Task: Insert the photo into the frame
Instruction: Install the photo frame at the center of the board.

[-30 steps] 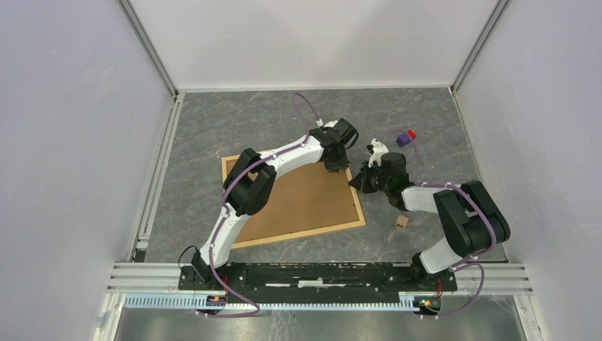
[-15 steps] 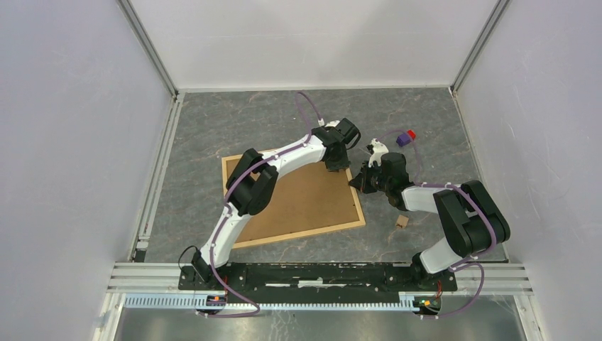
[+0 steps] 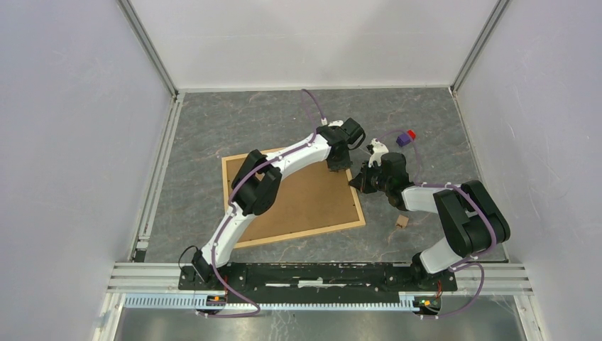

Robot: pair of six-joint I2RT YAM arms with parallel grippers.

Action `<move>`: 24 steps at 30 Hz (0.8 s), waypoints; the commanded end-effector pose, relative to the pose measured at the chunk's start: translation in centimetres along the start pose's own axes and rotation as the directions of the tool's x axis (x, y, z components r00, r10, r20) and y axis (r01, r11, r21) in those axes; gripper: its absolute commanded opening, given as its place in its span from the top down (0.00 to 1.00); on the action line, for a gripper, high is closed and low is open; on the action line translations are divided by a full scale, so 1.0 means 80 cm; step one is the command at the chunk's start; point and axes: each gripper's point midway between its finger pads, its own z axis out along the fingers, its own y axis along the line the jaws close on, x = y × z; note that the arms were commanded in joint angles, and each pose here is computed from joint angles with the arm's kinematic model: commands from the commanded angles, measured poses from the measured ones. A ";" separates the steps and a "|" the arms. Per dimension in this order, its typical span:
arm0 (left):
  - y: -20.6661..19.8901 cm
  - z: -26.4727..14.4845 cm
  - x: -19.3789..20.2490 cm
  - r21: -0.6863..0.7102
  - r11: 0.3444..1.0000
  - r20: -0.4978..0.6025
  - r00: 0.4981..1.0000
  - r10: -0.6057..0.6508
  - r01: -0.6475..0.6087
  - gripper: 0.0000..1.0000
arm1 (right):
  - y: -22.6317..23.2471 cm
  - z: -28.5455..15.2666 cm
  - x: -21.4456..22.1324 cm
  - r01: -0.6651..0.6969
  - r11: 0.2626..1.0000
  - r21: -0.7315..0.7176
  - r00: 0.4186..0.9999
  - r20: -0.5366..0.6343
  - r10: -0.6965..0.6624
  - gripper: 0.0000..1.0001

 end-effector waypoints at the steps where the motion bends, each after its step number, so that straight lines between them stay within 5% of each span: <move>1: 0.049 0.054 0.058 -0.173 0.982 -0.104 0.993 0.058 -0.075 0.64 | -0.010 -0.011 0.083 -0.035 0.999 0.037 0.976 -0.216 0.043 1.00; 18: 0.078 0.054 0.063 -0.344 0.927 -0.065 0.989 0.134 -0.148 0.52 | -0.009 -0.014 0.080 -0.031 0.999 0.039 0.978 -0.204 0.038 1.00; 24: 0.099 0.057 0.083 -0.385 0.908 -0.140 0.983 0.117 -0.163 0.49 | -0.008 -0.017 0.073 -0.022 0.999 0.040 0.982 -0.189 0.029 1.00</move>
